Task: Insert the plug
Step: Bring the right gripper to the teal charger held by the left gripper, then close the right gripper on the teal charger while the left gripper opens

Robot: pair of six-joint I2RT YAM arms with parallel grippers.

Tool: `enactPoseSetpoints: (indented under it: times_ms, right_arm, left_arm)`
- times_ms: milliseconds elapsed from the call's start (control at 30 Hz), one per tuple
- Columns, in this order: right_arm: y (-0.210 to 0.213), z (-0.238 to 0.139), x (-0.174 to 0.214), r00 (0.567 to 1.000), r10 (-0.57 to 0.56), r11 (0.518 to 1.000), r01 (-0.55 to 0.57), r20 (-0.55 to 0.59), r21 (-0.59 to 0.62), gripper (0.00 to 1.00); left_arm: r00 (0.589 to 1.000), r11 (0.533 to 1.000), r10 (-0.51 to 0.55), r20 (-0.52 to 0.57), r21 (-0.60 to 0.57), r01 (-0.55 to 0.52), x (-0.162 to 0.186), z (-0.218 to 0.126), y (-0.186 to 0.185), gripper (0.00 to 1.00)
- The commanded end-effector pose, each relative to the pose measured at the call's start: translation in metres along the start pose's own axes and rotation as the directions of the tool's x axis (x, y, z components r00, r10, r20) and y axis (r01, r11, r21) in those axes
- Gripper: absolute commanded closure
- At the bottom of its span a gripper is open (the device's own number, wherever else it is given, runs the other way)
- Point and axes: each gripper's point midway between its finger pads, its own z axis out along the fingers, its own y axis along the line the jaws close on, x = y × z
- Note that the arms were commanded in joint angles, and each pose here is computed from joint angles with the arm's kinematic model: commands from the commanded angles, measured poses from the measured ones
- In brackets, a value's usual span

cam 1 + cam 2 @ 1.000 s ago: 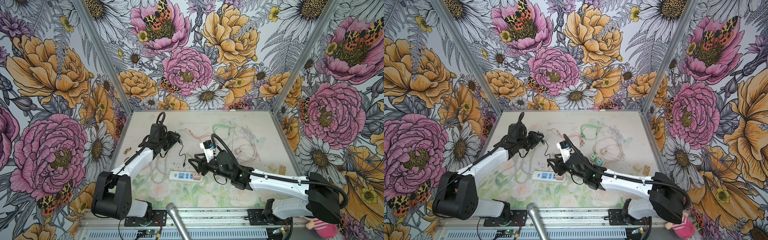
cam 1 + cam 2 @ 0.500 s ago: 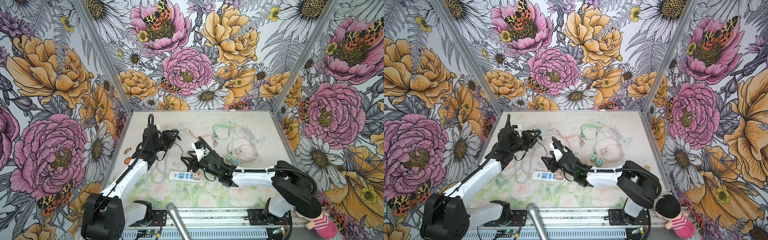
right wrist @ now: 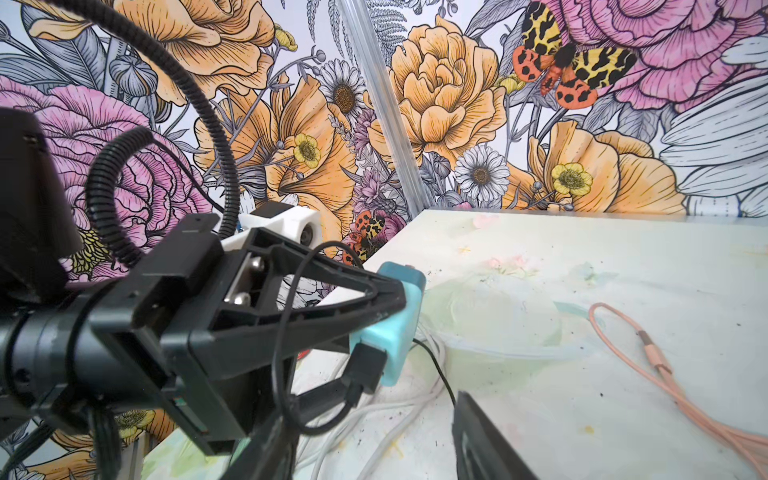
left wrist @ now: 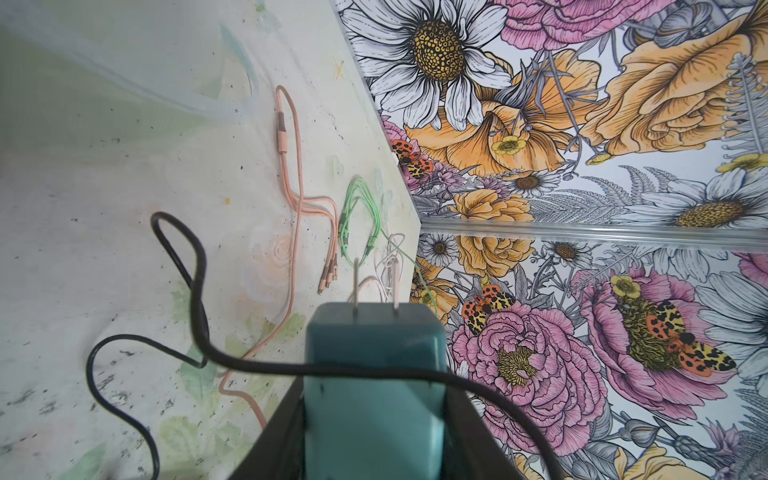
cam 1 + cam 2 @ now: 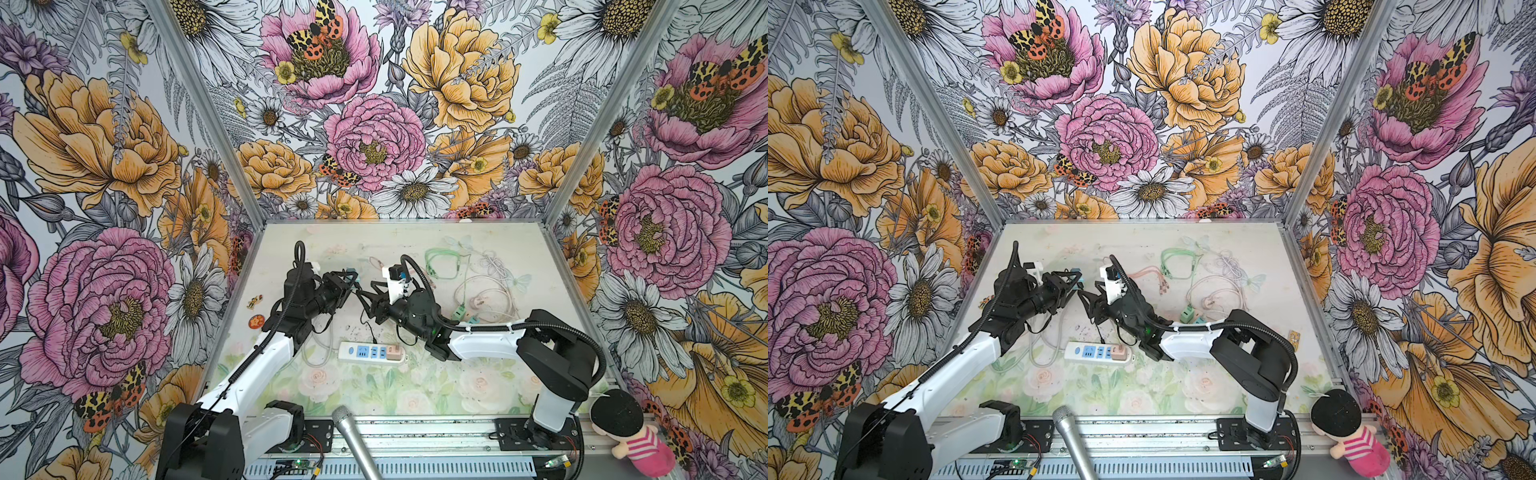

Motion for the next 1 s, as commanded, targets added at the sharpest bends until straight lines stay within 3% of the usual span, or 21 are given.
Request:
enactPoseSetpoints:
  times_ms: [0, 267, 367, 500, 833, 900, 967]
  right_arm:
    - [0.006, 0.009, -0.007, 0.999, 0.023, 1.000, -0.023, 0.027, -0.019, 0.41]
    - [-0.003, 0.019, -0.007, 0.998, 0.041, 0.999, -0.042, 0.042, 0.019, 0.44]
    - [-0.005, 0.022, -0.005, 0.998, 0.047, 0.998, -0.048, 0.036, 0.027, 0.53]
    - [-0.014, 0.021, -0.003, 0.997, 0.066, 0.996, -0.069, 0.045, 0.054, 0.73]
    - [-0.022, 0.022, -0.004, 0.997, 0.063, 0.994, -0.067, 0.044, 0.084, 0.66]
    - [-0.024, 0.024, -0.004, 0.998, 0.059, 0.994, -0.062, 0.032, 0.095, 0.75]
    - [-0.026, 0.024, -0.004, 0.998, 0.055, 0.993, -0.055, 0.007, 0.109, 0.90]
  left_arm:
    - [1.000, 0.998, 0.009, 0.005, 0.059, -0.010, 0.003, -0.001, -0.012, 0.87]
    - [1.000, 0.998, 0.011, -0.014, 0.069, -0.010, 0.017, 0.002, -0.014, 0.87]
    - [1.000, 0.997, 0.012, -0.016, 0.076, -0.011, 0.020, 0.001, -0.015, 0.87]
    - [1.000, 0.997, 0.012, -0.020, 0.071, -0.011, 0.024, 0.002, -0.013, 0.87]
    - [0.998, 0.996, 0.023, -0.054, 0.092, -0.018, 0.037, 0.009, -0.022, 0.87]
    - [0.998, 0.995, 0.024, -0.058, 0.097, -0.018, 0.039, 0.008, -0.022, 0.87]
    - [0.998, 0.995, 0.029, -0.052, 0.097, -0.023, 0.037, 0.007, -0.022, 0.86]
